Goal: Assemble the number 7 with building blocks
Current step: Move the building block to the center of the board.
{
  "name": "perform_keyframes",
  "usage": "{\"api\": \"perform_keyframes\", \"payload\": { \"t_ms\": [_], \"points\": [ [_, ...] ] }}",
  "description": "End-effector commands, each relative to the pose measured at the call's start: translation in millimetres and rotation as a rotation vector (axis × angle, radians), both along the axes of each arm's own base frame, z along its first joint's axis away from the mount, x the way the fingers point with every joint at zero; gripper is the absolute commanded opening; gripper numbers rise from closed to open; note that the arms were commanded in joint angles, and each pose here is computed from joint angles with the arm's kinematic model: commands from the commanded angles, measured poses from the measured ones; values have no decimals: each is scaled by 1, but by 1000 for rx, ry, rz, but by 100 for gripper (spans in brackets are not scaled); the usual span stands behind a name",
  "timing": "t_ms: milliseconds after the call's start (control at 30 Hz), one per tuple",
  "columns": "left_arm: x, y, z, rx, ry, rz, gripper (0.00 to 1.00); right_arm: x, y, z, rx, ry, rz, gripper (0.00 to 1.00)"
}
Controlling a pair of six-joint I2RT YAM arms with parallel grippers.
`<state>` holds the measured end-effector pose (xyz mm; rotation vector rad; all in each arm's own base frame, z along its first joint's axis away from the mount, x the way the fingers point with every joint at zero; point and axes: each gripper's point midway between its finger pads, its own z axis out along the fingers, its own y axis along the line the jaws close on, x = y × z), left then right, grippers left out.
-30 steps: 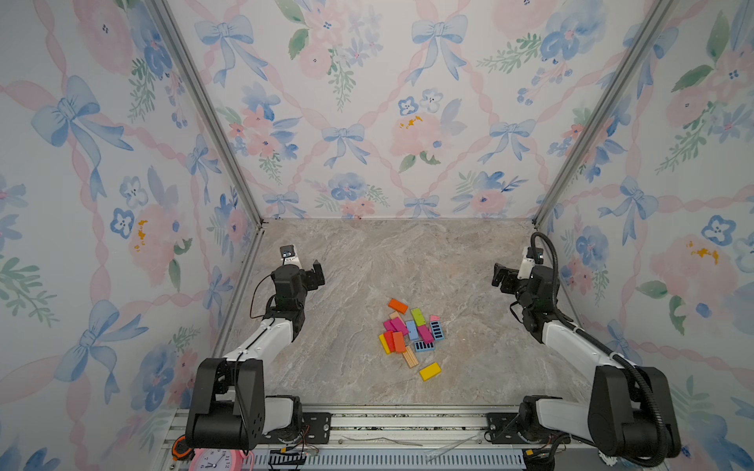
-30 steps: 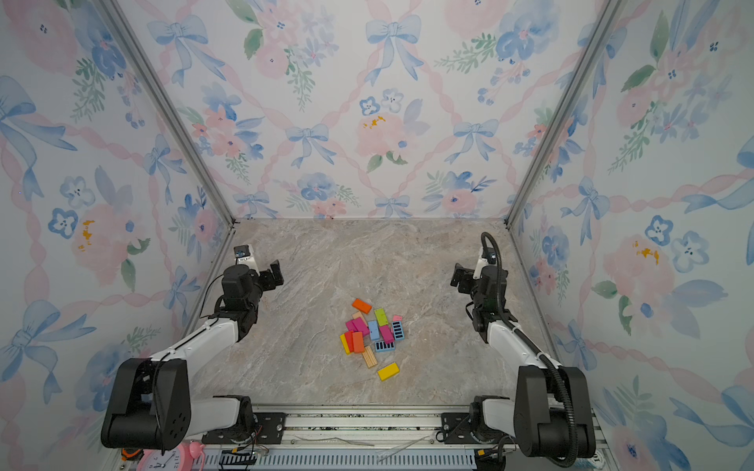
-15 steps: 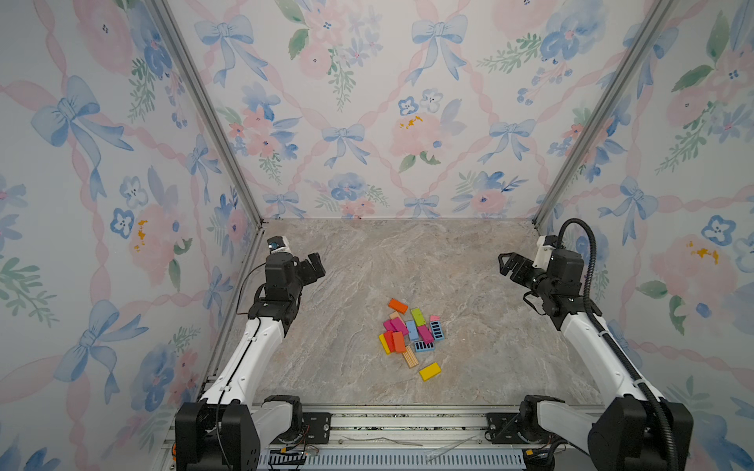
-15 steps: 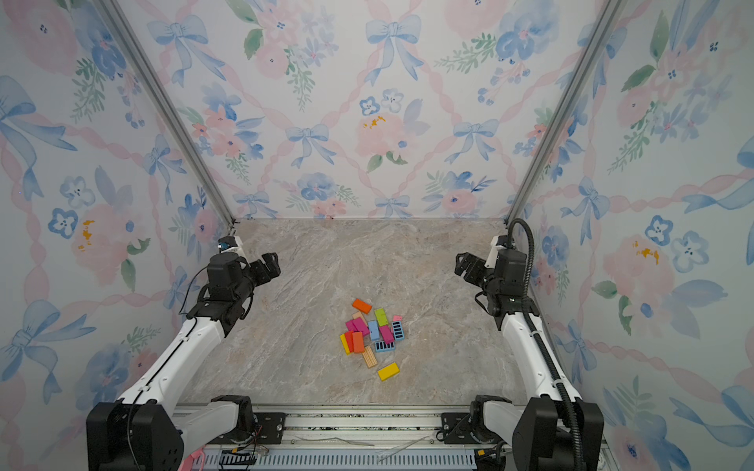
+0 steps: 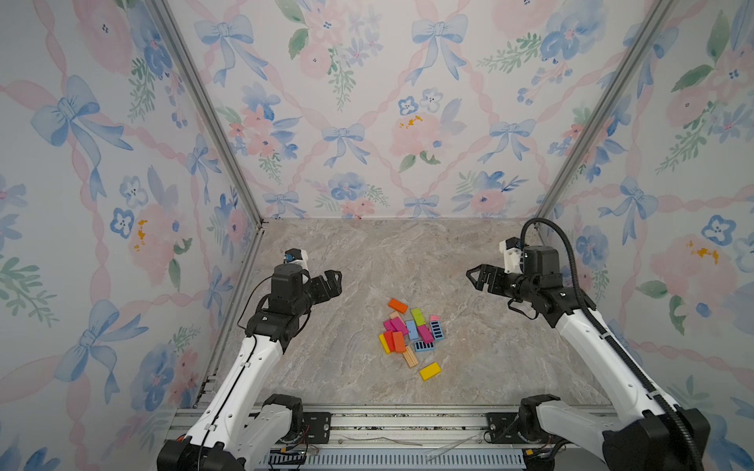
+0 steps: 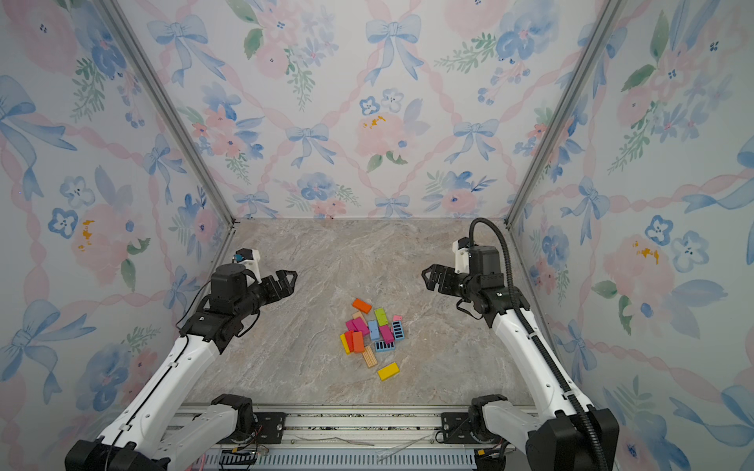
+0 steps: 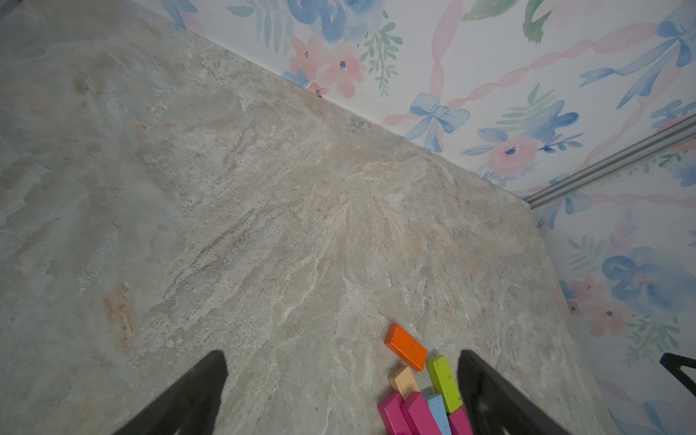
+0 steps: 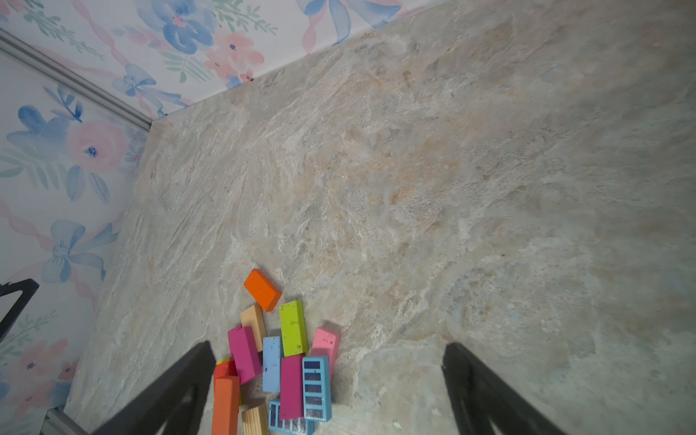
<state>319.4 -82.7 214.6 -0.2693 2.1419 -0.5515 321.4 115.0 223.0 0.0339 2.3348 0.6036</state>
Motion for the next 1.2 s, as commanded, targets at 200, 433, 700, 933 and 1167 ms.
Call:
{"api": "perform_keyframes", "payload": {
  "t_ms": [200,433,700,933,1167],
  "points": [
    [-45,-53,-62,-6,211,-175,97,-52,36,-51,-153,214,140,98],
    [-67,-89,-94,38,311,-285,97,-58,45,-86,-158,283,163,99],
    [-79,-91,-109,43,353,-280,97,-62,60,-121,-155,382,215,93],
    [-82,-89,-120,68,379,-271,96,-72,125,-130,-167,365,357,88],
    [-86,-79,-125,79,376,-241,96,-87,214,-152,-305,378,520,73]
  ]
}}
